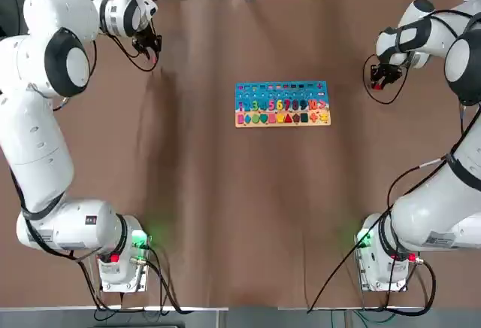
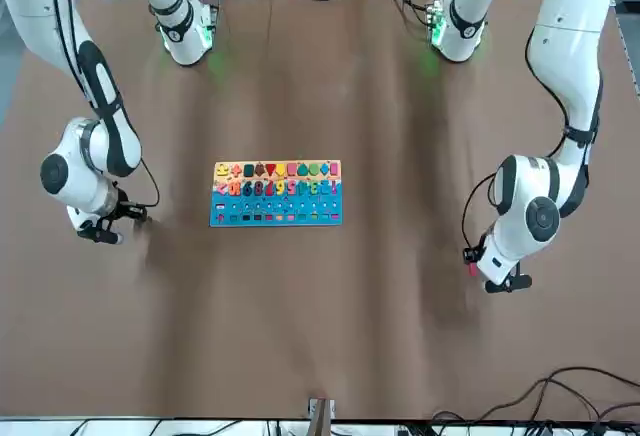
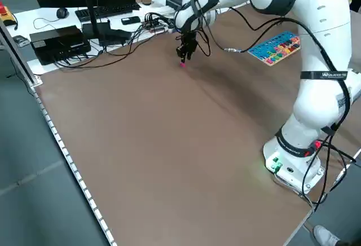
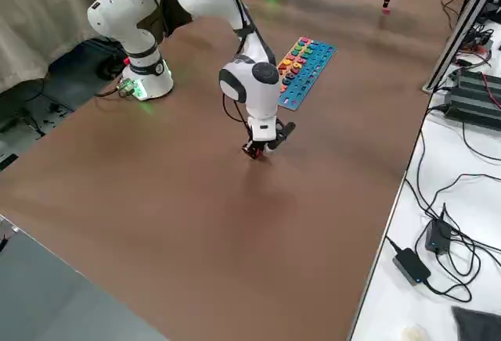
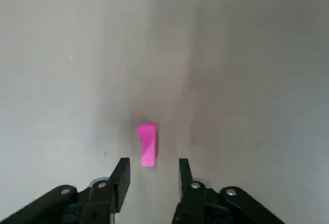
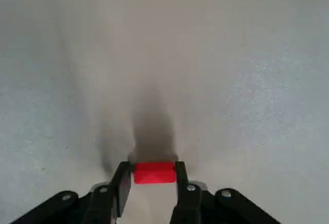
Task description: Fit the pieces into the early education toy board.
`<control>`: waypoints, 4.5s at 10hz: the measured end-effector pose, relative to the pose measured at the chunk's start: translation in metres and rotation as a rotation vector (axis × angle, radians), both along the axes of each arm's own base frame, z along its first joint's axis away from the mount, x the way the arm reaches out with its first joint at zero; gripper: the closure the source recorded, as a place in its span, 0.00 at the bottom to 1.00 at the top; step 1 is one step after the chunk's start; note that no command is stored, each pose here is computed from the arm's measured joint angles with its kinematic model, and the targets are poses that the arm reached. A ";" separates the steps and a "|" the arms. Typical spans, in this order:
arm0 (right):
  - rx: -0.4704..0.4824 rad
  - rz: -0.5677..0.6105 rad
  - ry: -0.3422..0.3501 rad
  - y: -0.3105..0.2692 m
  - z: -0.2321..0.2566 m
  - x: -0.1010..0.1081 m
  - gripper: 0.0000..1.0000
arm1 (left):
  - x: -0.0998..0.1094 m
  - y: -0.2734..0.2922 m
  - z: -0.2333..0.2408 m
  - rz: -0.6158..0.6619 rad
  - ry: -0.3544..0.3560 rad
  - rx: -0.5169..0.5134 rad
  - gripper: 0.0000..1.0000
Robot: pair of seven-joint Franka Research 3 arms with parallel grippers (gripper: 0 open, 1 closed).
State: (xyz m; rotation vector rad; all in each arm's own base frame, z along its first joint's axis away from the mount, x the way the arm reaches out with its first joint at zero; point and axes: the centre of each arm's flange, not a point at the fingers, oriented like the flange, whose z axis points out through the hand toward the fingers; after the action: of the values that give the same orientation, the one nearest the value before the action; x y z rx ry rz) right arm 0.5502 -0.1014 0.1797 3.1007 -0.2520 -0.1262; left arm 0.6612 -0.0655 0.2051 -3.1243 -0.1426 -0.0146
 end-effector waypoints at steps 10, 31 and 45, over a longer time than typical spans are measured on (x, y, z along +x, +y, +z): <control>0.012 0.058 -0.003 0.031 0.017 0.006 0.64 | 0.003 0.010 -0.019 0.014 -0.027 -0.006 0.55; 0.056 0.134 -0.016 0.264 0.010 -0.026 0.64 | 0.002 -0.032 0.016 -0.043 -0.037 -0.015 0.85; 0.049 0.110 -0.013 0.276 0.008 -0.031 0.64 | -0.154 -0.314 0.086 0.005 0.036 -0.088 0.85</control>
State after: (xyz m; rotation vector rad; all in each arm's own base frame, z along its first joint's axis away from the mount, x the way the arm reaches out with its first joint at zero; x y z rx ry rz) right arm 0.5189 0.1749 0.1876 3.1558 -0.0797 -0.1119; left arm 0.5075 -0.3798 0.2906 -3.2097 -0.1539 0.0499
